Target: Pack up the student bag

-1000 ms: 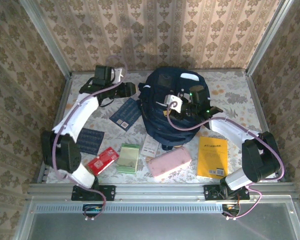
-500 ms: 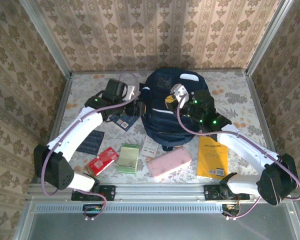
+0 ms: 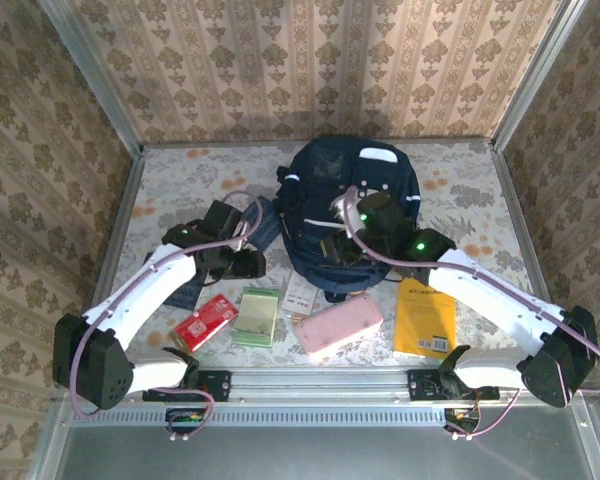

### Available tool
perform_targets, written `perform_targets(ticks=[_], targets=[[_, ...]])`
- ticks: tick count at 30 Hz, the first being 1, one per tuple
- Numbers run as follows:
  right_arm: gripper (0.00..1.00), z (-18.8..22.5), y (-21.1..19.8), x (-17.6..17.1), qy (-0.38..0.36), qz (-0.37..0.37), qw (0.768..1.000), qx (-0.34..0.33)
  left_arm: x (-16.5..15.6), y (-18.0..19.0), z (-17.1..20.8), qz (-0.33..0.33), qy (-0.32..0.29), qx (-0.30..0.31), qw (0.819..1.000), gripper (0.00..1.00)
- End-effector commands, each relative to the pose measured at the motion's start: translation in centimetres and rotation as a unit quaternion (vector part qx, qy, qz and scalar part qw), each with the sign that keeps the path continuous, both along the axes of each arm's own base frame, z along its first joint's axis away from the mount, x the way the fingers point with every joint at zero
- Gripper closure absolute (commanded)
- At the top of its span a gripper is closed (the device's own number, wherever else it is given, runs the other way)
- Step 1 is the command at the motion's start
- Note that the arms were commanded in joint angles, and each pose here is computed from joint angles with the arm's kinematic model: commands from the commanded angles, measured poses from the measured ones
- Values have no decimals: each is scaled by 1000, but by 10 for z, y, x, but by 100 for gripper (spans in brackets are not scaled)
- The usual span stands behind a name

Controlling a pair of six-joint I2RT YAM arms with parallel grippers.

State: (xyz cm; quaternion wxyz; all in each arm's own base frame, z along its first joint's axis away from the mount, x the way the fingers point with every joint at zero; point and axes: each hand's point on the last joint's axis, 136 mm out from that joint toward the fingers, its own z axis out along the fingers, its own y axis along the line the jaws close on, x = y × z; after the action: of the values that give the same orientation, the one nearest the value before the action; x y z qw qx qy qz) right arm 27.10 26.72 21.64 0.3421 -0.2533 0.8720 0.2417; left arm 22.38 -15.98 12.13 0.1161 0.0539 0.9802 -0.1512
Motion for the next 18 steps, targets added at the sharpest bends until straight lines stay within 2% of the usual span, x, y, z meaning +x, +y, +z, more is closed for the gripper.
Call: perform_targets(ticks=[1, 3, 6, 10, 13, 15, 18], targets=[[64, -28, 17, -33, 65, 57, 996, -38, -22, 4, -15, 45, 54, -10, 997, 31], [64, -41, 38, -37, 88, 84, 992, -44, -30, 9, -18, 65, 65, -13, 996, 33], [63, -56, 73, -34, 130, 116, 984, -40, -42, 14, -14, 61, 56, -24, 996, 38], [63, -69, 106, -17, 164, 128, 977, -37, -57, -3, -9, 27, 32, -105, 994, 49], [64, -80, 122, 3, 178, 110, 977, -31, -67, -10, -20, 25, 41, -135, 990, 65], [64, -92, 135, 9, 205, 113, 972, -31, -75, -12, -31, 19, 56, -128, 990, 74], [65, -108, 147, 15, 235, 112, 965, -39, -86, -14, -42, 7, 79, -118, 990, 82]])
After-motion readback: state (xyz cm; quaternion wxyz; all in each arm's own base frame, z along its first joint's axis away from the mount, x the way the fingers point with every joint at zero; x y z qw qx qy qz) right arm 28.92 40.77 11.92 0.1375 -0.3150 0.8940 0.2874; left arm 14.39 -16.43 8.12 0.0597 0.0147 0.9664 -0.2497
